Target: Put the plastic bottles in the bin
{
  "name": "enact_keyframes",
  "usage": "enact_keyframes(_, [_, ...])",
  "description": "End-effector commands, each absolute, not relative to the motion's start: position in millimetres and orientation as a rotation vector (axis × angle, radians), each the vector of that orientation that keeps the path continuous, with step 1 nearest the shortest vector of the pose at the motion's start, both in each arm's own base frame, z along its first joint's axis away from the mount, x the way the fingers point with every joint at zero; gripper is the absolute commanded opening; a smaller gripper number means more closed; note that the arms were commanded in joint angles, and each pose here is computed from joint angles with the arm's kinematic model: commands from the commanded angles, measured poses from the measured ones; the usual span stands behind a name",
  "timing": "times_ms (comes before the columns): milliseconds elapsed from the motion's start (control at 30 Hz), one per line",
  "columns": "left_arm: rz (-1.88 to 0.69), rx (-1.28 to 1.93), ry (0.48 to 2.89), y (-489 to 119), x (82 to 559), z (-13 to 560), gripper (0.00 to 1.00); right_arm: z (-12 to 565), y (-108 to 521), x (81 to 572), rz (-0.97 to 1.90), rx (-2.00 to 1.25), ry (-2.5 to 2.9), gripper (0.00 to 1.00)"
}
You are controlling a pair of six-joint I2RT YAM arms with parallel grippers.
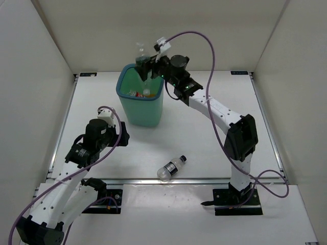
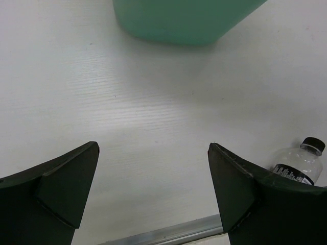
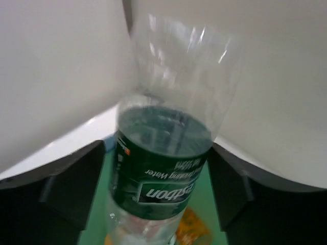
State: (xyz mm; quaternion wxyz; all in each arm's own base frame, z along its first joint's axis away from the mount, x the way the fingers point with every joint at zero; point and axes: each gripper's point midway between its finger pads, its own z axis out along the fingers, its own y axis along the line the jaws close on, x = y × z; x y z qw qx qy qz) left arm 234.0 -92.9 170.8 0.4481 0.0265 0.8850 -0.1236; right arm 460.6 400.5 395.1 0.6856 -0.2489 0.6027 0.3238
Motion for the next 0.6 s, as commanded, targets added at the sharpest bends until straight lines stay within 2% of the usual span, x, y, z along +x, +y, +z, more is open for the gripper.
enact_keyframes(0, [-0.329,0.114,2.178,-94.9,224.8,173.9,0.99,410.1,415.8,436.2,0.726,-0.631,1.285,0.86])
enact_keyframes(33, [-0.371,0.121,2.183,-102.1,222.6,172.6,0.98,407.9,413.8,431.9,0.716,-0.633,1.295,0.94])
enact_keyframes(100, [-0.452,0.152,2.168,-116.1,222.5,175.3,0.99,416.5,406.9,425.2,0.731,-0.602,1.285,0.99])
enact_keyframes(300, [-0.597,0.448,2.169,-172.3,208.7,179.6,0.99,449.6,351.7,393.2,0.682,-0.517,1.326,0.99])
enact_keyframes(433, [-0.74,0.696,2.142,-223.5,190.1,184.5,0.99,399.8,295.4,365.9,0.662,-0.385,1.489,0.99])
enact_keyframes(567, [-0.843,0.947,2.153,-282.4,162.5,167.0,0.98,333.8,204.2,345.0,0.536,-0.169,1.729,0.99])
